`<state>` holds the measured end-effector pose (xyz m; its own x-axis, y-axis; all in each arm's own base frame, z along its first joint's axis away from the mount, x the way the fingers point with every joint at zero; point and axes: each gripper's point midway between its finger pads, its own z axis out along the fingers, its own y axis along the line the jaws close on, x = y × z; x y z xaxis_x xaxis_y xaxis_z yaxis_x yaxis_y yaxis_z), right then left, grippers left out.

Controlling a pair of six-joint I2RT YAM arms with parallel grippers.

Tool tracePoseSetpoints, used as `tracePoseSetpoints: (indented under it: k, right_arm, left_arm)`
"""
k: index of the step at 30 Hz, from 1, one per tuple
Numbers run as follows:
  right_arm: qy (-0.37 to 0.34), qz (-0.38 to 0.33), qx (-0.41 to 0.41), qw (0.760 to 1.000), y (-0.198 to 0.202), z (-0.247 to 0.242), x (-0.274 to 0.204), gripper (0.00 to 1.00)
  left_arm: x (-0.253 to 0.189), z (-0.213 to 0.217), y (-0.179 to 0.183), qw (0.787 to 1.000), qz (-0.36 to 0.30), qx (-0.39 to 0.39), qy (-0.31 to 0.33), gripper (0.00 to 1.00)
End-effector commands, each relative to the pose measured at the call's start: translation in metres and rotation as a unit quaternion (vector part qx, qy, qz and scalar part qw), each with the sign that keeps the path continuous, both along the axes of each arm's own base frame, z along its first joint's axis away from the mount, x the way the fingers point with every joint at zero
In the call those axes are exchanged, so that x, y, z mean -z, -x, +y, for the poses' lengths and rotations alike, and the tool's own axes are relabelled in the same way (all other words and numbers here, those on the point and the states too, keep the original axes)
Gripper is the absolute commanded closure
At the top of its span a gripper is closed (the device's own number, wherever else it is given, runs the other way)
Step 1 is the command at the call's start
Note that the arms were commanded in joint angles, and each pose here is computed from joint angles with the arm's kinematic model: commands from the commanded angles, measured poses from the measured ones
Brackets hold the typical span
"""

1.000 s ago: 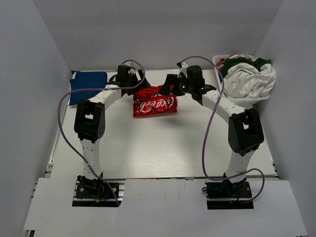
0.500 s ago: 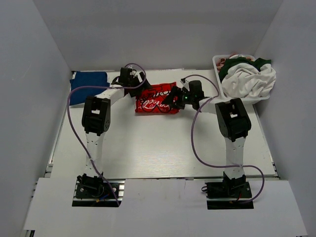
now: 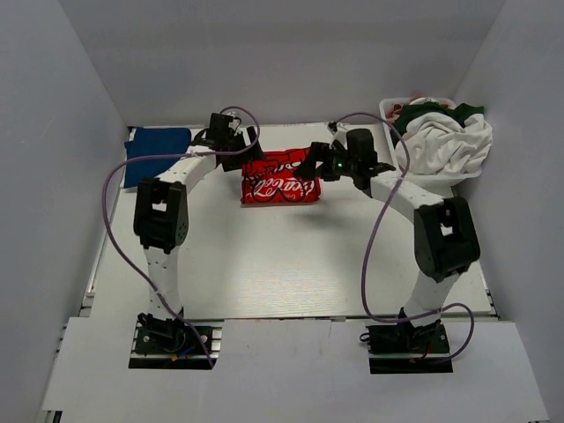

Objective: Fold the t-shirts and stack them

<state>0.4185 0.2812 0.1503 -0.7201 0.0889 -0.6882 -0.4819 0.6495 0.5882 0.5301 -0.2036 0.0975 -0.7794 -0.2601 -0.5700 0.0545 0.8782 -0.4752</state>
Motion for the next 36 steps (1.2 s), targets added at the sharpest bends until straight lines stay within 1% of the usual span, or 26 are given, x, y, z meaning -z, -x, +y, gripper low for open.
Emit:
tracePoseSetpoints:
  k: [1,3,4,5,6,7,9,12,13,16,17,19,20,21,23,25,26,28,29,30,31,32,33,34,35,36]
  right_arm:
    - [0.032,-0.036,0.012,0.999,0.011,-0.013,-0.017,0.1]
    - [0.042,-0.035,0.024,0.998,0.019,-0.02,-0.018,0.1]
    - [0.06,-0.04,0.051,0.996,0.019,-0.03,-0.02,0.1]
    - [0.071,-0.03,0.058,0.995,0.025,-0.035,-0.01,0.1]
    - [0.073,-0.034,0.065,0.995,0.026,-0.037,-0.012,0.1]
    - [0.095,-0.025,0.084,0.992,0.03,-0.047,-0.007,0.1]
    - [0.109,-0.022,0.1,0.989,0.036,-0.056,-0.006,0.1]
    - [0.116,-0.025,0.117,0.986,0.045,-0.066,-0.01,0.1]
    - [0.116,-0.025,0.118,0.986,0.047,-0.067,-0.01,0.1]
    - [0.117,-0.021,0.118,0.986,0.053,-0.07,-0.007,0.1]
    - [0.121,-0.017,0.121,0.985,0.054,-0.072,-0.005,0.1]
    - [0.123,-0.013,0.124,0.985,0.06,-0.074,-0.001,0.1]
    - [0.131,-0.011,0.134,0.982,0.06,-0.08,0.003,0.1]
    - [0.134,-0.01,0.136,0.982,0.063,-0.082,0.005,0.1]
    - [0.146,-0.007,0.15,0.978,0.063,-0.089,0.01,0.1]
    - [0.154,-0.01,0.16,0.975,0.065,-0.095,0.01,0.1]
    - [0.156,-0.014,0.162,0.974,0.065,-0.097,0.008,0.1]
    - [0.157,-0.021,0.163,0.974,0.07,-0.099,0.007,0.1]
    - [0.157,-0.029,0.165,0.973,0.068,-0.102,0.004,0.1]
    - [0.157,-0.032,0.165,0.973,0.069,-0.103,0.003,0.1]
    - [0.164,-0.037,0.178,0.97,0.069,-0.108,0.002,0.1]
    - [0.167,-0.04,0.182,0.968,0.068,-0.111,0.002,0.1]
    - [0.169,-0.046,0.19,0.966,0.068,-0.114,0.0,0.1]
    - [0.169,-0.049,0.194,0.965,0.068,-0.116,-0.001,0.1]
    - [0.172,-0.053,0.199,0.963,0.068,-0.119,-0.002,0.1]
    - [0.174,-0.053,0.202,0.962,0.069,-0.12,-0.001,0.1]
  left_arm:
    - [-0.039,0.022,0.025,0.999,-0.031,-0.021,-0.039,0.0]
    - [-0.034,0.026,0.026,0.998,-0.031,-0.02,-0.052,0.0]
    - [-0.02,0.03,0.027,0.997,-0.006,-0.024,-0.071,0.0]
    - [-0.014,0.031,0.027,0.997,0.004,-0.018,-0.079,0.0]
    - [-0.008,0.032,0.028,0.996,0.015,-0.013,-0.086,0.0]
    - [-0.002,0.033,0.031,0.995,0.026,-0.004,-0.097,0.0]
    - [0.006,0.03,0.035,0.994,0.031,0.01,-0.107,0.0]
    - [0.029,0.033,0.036,0.992,0.045,0.007,-0.116,0.0]
    - [0.037,0.034,0.036,0.991,0.051,0.012,-0.121,0.01]
    - [0.04,0.024,0.024,0.992,0.043,0.023,-0.12,0.06]
    - [0.057,0.025,0.025,0.99,0.059,0.029,-0.128,0.06]
    - [0.06,0.019,0.017,0.989,0.058,0.034,-0.135,0.09]
    - [0.077,0.015,0.023,0.985,0.082,0.042,-0.142,0.09]
    - [0.076,0.01,0.02,0.985,0.078,0.044,-0.148,0.12]
    - [0.086,0.01,0.02,0.981,0.082,0.037,-0.169,0.15]
    - [0.097,0.006,0.019,0.979,0.089,0.04,-0.177,0.18]
    - [0.096,0.005,0.017,0.979,0.09,0.04,-0.177,0.22]
    - [0.109,0.006,0.018,0.977,0.105,0.043,-0.182,0.38]
    - [0.104,0.007,0.017,0.976,0.104,0.039,-0.186,0.47]
    - [0.11,0.009,0.017,0.975,0.108,0.037,-0.192,0.67]
    - [0.11,0.007,0.018,0.974,0.106,0.037,-0.198,0.81]
    - [0.105,0.016,0.016,0.971,0.099,0.022,-0.217,0.97]
    - [0.1,0.016,0.015,0.969,0.092,0.017,-0.227,1.0]
    - [0.094,0.019,0.013,0.967,0.081,0.02,-0.239,1.0]
    - [0.087,0.028,0.009,0.962,0.068,0.018,-0.264,1.0]
    - [0.073,0.032,0.005,0.96,0.053,0.013,-0.275,1.0]
